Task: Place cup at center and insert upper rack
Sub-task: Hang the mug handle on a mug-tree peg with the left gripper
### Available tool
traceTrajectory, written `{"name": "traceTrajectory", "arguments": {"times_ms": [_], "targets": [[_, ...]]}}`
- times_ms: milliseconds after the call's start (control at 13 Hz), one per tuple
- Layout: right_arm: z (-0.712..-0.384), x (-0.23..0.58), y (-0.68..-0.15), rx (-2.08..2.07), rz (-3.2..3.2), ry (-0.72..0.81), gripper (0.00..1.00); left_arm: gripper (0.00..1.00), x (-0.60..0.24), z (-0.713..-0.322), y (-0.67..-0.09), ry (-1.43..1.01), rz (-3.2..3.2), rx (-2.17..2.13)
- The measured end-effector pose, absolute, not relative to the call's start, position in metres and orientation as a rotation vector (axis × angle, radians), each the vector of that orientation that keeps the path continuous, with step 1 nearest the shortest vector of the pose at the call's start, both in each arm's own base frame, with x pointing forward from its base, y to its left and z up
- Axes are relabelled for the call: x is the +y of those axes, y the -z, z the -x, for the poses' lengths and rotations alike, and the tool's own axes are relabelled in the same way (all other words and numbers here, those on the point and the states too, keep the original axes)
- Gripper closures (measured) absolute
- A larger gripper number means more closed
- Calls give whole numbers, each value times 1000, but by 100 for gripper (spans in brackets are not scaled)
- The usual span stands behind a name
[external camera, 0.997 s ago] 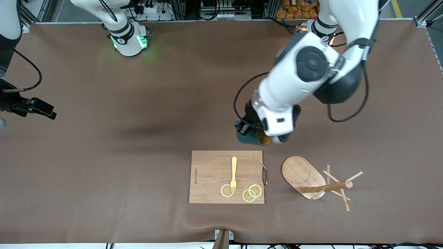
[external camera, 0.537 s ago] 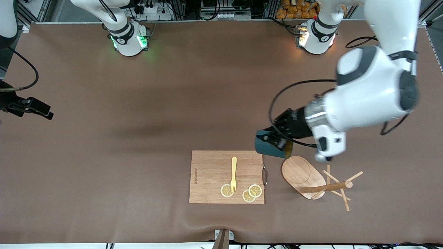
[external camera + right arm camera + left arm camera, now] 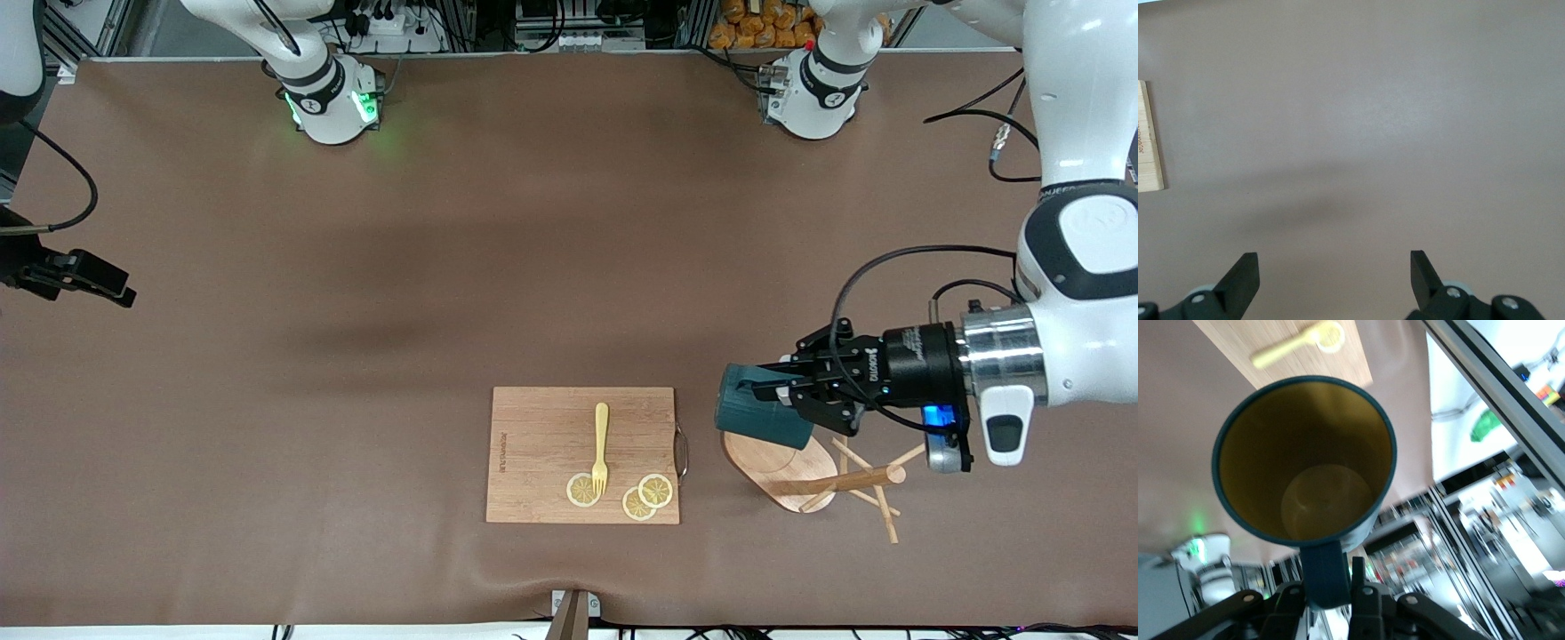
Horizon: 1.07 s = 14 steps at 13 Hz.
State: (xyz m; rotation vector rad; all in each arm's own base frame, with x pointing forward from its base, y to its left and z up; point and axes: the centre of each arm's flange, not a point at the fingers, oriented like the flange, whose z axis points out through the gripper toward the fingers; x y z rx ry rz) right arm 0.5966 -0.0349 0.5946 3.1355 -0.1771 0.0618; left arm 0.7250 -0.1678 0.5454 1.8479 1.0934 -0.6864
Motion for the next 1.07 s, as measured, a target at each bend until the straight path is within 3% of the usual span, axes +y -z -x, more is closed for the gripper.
{"name": "traceTrajectory", "arguments": {"times_ms": [383,1074], "targets": [[-597,-35,-596,-177,-3135,-67,0,79,-118,-743,-501,750,-1748,965],[-597,-35,-597,-177,-3135,-71,0,79,-76,-739,-419,884,-1748,719]]}}
